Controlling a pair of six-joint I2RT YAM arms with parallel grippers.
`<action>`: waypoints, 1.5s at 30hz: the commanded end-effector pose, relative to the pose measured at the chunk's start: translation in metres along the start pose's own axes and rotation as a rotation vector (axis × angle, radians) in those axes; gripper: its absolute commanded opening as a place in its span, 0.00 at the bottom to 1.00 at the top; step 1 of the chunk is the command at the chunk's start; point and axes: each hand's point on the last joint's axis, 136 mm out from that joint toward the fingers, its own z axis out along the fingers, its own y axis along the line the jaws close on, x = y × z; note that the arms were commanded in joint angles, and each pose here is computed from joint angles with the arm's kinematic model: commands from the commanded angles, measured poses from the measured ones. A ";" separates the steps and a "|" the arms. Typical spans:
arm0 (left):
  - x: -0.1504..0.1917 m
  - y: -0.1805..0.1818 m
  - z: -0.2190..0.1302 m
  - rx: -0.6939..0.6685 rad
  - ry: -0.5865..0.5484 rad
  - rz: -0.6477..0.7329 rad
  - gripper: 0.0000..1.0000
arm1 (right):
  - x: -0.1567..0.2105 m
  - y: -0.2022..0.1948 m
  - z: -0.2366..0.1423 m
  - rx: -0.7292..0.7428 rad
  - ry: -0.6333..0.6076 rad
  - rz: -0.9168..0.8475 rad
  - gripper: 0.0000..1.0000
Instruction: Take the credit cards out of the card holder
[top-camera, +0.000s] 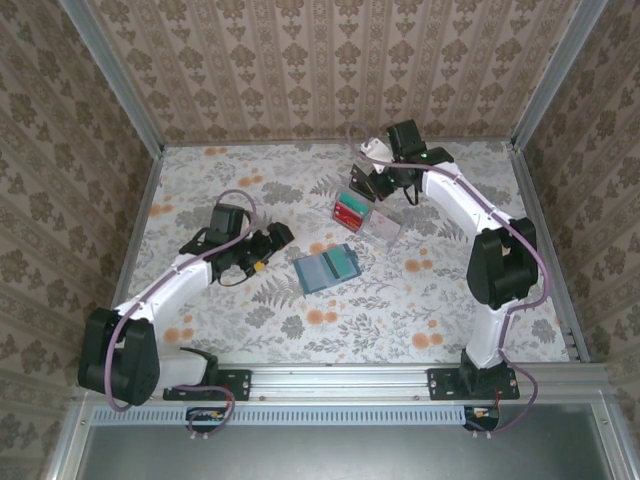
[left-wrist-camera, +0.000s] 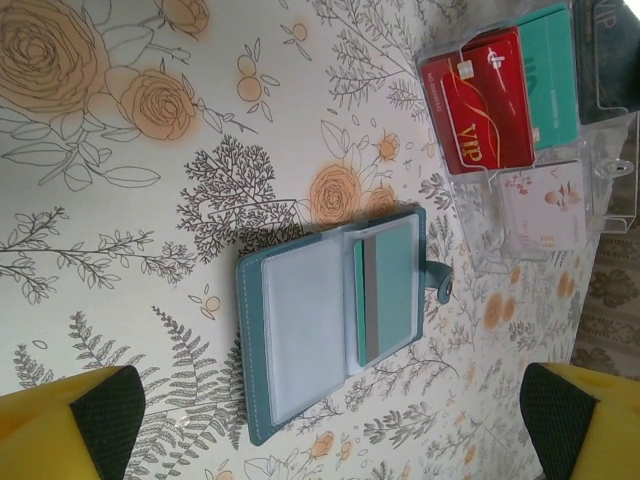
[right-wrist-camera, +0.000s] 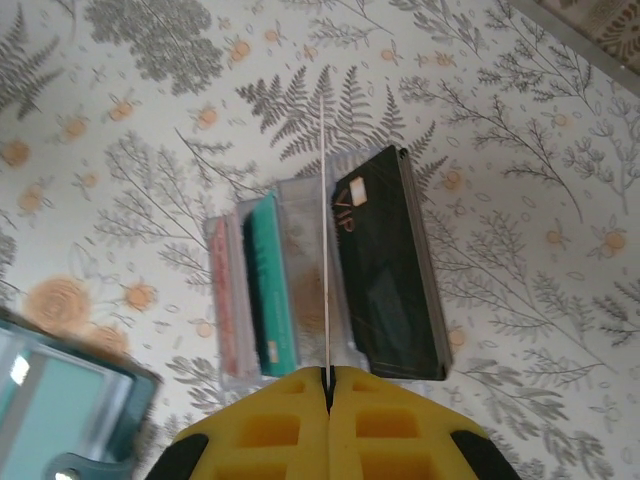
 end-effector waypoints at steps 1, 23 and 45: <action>0.001 -0.001 0.001 0.011 0.025 -0.007 1.00 | 0.004 -0.010 0.004 0.002 0.053 -0.088 0.00; 0.006 -0.003 0.002 0.025 0.047 -0.033 1.00 | 0.004 -0.019 0.030 -0.030 0.074 -0.077 0.29; 0.030 -0.033 0.028 0.007 0.091 0.053 0.92 | 0.004 0.059 -0.071 -0.147 -0.126 0.474 0.52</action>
